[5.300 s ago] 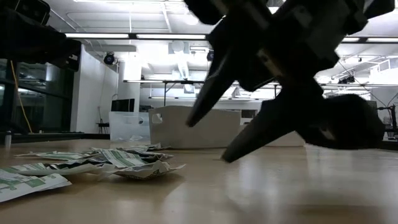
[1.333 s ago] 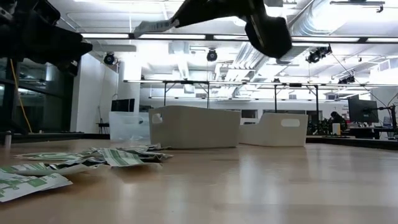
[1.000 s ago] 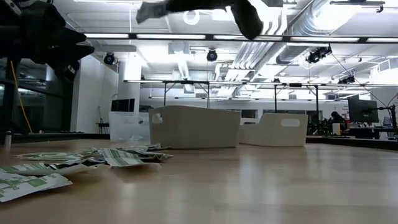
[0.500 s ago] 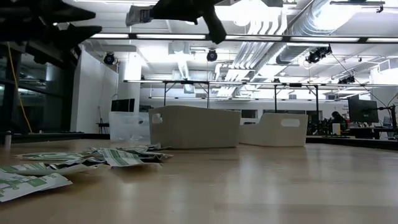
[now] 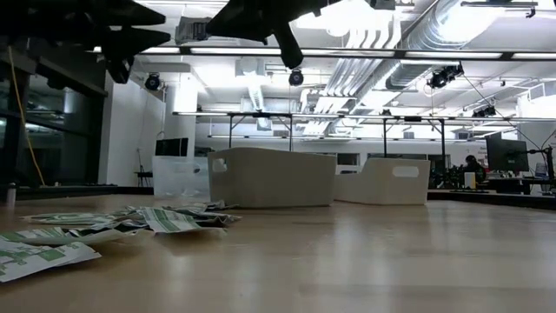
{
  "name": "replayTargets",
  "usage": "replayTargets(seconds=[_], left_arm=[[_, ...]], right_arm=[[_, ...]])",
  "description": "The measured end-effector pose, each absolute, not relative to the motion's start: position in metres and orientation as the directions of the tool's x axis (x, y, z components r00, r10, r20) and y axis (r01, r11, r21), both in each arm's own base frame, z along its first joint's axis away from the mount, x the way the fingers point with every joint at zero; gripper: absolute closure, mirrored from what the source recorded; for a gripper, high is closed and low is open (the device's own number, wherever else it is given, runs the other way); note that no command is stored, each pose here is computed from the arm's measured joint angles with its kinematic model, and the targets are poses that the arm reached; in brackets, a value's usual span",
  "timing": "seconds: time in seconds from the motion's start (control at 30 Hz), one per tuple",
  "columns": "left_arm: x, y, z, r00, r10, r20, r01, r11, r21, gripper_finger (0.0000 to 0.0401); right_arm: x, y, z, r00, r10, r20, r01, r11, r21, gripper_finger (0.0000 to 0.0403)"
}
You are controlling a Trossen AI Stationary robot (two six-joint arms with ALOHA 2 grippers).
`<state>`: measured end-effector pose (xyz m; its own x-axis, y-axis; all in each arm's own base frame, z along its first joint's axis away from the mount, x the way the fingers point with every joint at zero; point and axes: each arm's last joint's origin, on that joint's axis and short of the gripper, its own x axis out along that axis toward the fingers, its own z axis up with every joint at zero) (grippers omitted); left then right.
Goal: Pick & Place First Aid Supplies
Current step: Put the alcohol pad into the transparent bin
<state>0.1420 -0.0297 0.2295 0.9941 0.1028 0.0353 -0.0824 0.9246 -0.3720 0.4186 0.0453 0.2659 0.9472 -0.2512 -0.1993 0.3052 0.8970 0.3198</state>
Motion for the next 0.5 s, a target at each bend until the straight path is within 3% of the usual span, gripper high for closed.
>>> replayTargets(seconds=[0.5], left_arm=[[0.182, -0.039, 0.240, 0.978, 0.196, -0.076, -0.210, 0.931, -0.299, 0.0287]], right_arm=[[0.420, 0.038, 0.264, 0.958, -0.173, -0.228, 0.239, 0.923, 0.301, 0.0403]])
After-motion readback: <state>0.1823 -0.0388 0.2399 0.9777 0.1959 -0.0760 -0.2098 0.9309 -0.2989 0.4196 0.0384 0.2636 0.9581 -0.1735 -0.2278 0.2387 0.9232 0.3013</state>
